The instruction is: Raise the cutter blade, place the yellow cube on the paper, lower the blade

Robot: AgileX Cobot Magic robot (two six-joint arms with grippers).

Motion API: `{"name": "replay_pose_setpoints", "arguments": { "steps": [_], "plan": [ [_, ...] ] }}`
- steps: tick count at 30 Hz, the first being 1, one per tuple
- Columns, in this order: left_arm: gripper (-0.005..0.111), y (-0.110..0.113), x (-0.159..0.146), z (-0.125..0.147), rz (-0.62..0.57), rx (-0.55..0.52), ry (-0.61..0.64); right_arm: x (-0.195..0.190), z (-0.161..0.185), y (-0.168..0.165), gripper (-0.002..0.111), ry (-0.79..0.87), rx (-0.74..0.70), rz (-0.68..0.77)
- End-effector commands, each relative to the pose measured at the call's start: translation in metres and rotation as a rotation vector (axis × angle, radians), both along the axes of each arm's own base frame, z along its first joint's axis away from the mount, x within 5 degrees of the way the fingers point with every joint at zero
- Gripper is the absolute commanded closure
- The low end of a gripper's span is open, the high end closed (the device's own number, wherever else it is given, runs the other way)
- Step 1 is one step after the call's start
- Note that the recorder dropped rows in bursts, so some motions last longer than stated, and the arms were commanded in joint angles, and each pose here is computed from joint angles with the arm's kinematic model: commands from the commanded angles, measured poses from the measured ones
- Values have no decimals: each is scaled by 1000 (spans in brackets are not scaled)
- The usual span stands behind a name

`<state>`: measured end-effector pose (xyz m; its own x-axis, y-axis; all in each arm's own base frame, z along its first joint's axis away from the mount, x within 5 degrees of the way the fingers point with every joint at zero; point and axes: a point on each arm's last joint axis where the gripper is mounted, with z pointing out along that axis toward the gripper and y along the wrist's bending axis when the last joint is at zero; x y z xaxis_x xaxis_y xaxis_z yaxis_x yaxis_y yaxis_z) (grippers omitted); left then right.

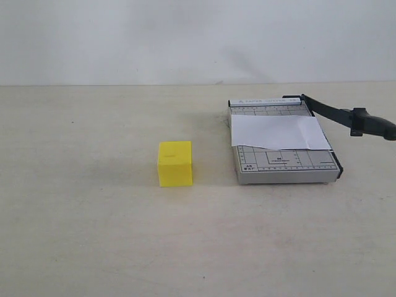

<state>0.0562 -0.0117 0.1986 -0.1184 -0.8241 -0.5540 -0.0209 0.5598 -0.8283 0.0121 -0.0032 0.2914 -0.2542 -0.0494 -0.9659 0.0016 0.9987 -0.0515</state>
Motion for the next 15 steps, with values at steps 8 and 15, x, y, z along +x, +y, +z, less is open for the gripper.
{"name": "replay_pose_setpoints", "arguments": {
  "steps": [8,15],
  "plan": [
    [102,5,0,5,56,-4,-69,-1,0,-3,108,1,-65,-17],
    [102,7,-6,62,91,190,-217,1,7,-2,108,-84,-59,-12]
  ]
}}
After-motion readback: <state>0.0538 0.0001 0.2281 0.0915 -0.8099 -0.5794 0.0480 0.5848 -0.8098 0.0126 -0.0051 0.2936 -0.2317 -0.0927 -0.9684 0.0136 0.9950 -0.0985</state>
